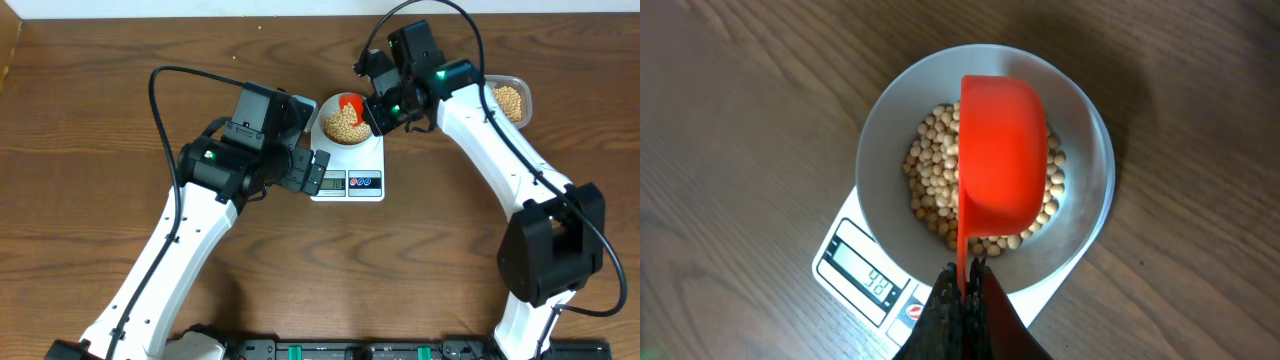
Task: Scoop item into bowl and weigh 50g on scale
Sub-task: 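Tilt the red scoop slowly to trickle soybeans into the bowl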
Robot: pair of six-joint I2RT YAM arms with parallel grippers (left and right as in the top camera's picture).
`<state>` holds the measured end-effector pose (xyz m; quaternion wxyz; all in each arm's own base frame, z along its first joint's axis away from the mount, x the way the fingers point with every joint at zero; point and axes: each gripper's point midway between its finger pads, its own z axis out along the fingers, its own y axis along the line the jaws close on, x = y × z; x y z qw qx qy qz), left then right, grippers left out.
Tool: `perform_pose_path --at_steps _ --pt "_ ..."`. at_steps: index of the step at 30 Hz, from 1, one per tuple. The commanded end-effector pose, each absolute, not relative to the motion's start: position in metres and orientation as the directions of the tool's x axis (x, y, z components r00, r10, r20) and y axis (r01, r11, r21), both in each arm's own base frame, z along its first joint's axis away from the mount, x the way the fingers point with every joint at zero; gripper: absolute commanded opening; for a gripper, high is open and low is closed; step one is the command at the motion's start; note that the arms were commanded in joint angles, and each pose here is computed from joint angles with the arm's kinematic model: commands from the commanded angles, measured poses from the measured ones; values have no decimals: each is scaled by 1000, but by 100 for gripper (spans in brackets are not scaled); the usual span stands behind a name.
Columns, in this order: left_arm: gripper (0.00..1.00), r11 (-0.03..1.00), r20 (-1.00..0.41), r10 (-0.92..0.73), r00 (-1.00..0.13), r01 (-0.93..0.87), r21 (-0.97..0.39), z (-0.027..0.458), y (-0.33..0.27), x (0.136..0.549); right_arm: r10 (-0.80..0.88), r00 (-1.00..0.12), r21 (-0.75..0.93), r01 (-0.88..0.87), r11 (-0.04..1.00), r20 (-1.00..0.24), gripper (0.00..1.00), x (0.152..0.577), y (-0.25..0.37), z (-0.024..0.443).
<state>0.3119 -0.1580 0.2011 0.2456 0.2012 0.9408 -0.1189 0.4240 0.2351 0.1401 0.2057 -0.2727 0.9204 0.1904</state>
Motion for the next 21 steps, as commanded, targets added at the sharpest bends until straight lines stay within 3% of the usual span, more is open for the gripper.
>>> perform_pose_path --at_steps 1,21 --pt "97 891 -517 309 -798 433 -136 205 -159 312 -438 -733 206 -605 769 -520 1 426 235 155" --pt "97 891 -517 309 -798 433 -136 205 -159 312 -454 -706 185 -628 756 -544 1 426 235 163"
